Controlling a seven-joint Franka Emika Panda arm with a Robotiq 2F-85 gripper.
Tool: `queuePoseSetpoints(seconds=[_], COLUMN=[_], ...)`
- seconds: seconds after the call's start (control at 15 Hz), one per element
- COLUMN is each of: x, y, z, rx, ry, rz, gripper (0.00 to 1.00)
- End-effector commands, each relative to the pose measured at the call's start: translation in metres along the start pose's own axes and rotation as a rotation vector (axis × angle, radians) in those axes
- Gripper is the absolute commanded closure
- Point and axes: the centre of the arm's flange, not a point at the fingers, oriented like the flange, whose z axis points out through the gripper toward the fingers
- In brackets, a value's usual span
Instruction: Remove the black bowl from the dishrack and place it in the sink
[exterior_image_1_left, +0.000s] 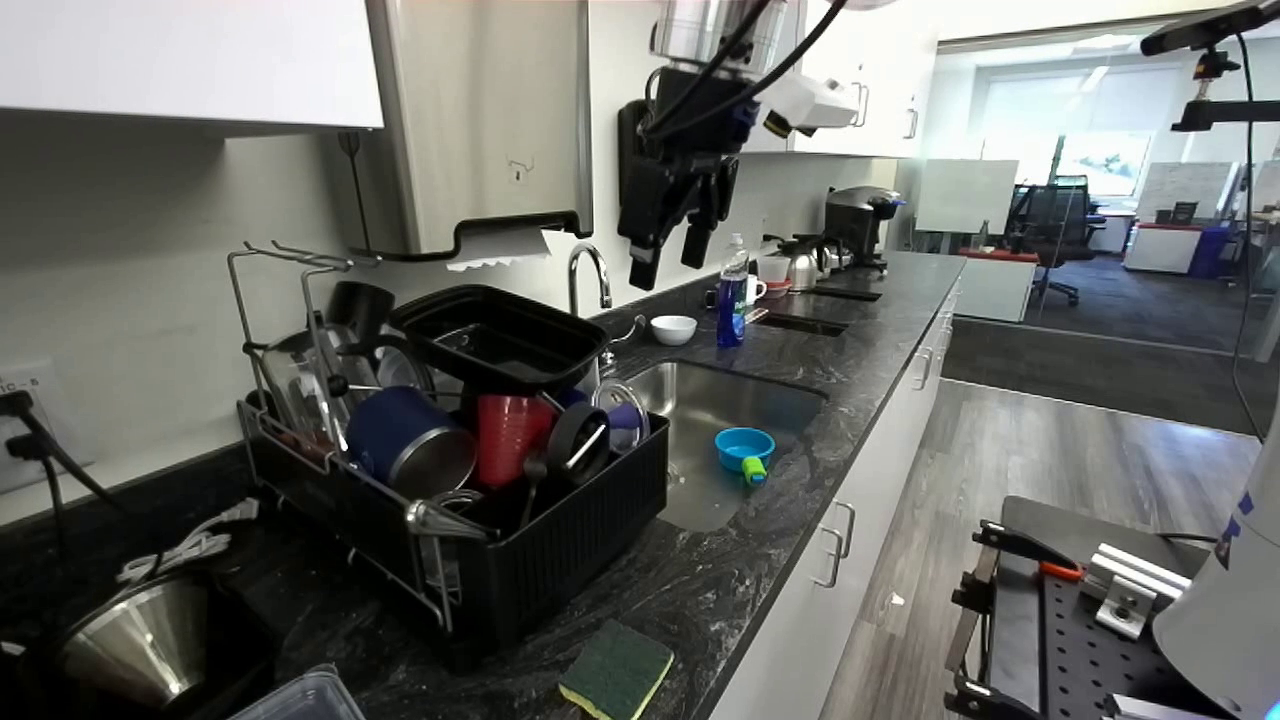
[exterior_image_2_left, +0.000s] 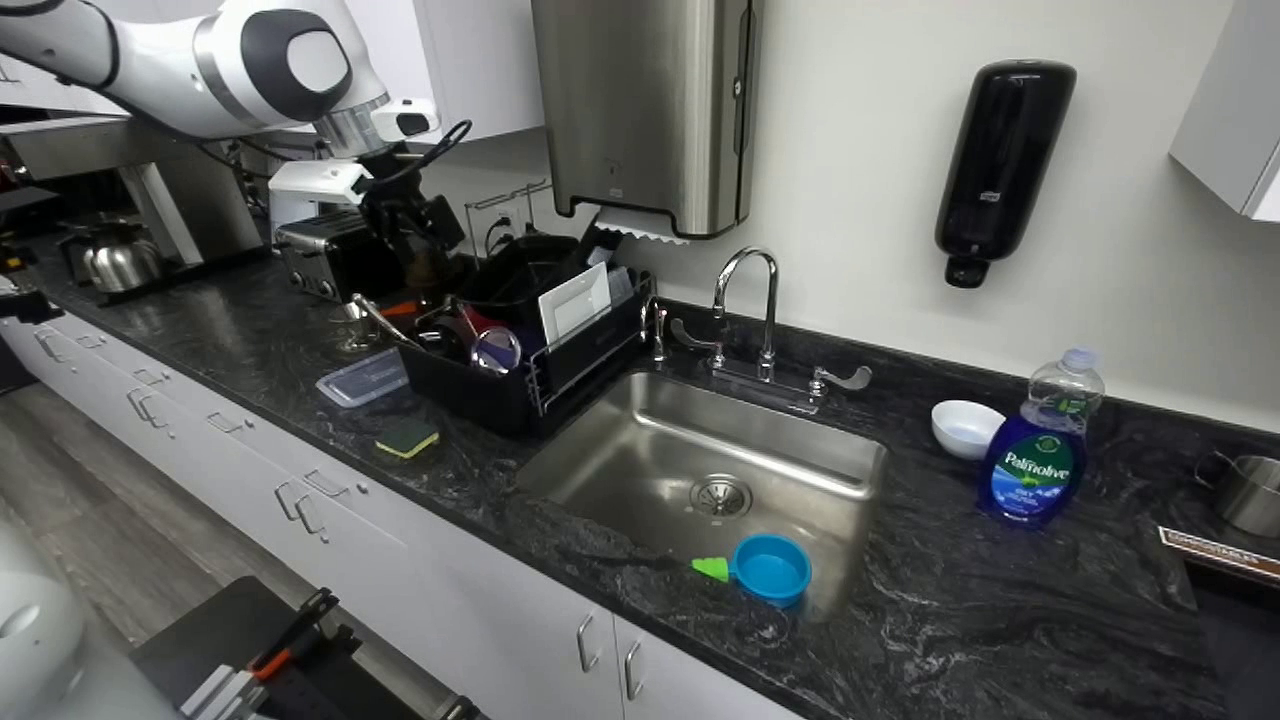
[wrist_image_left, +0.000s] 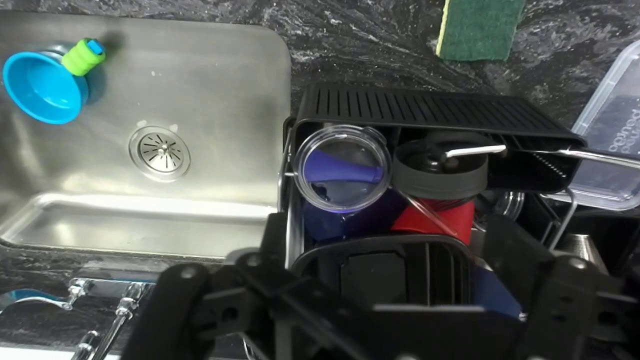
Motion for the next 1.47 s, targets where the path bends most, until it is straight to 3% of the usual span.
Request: queuePoseSetpoints(seconds=[0.0, 0.13, 0.8, 1.4], x=[0.032, 0.043, 0.039, 0.068], y=[0.004, 0.008, 0.011, 0.012], z=[0.011, 0.012, 0.013, 0.027], rx=[-0.008, -0.011, 0.000, 0.001], ry=[-0.014, -0.024, -0.017, 0.032], rz=[-0.025, -0.004, 0.002, 0.003], gripper=[0.00, 0.00, 0.00, 0.00])
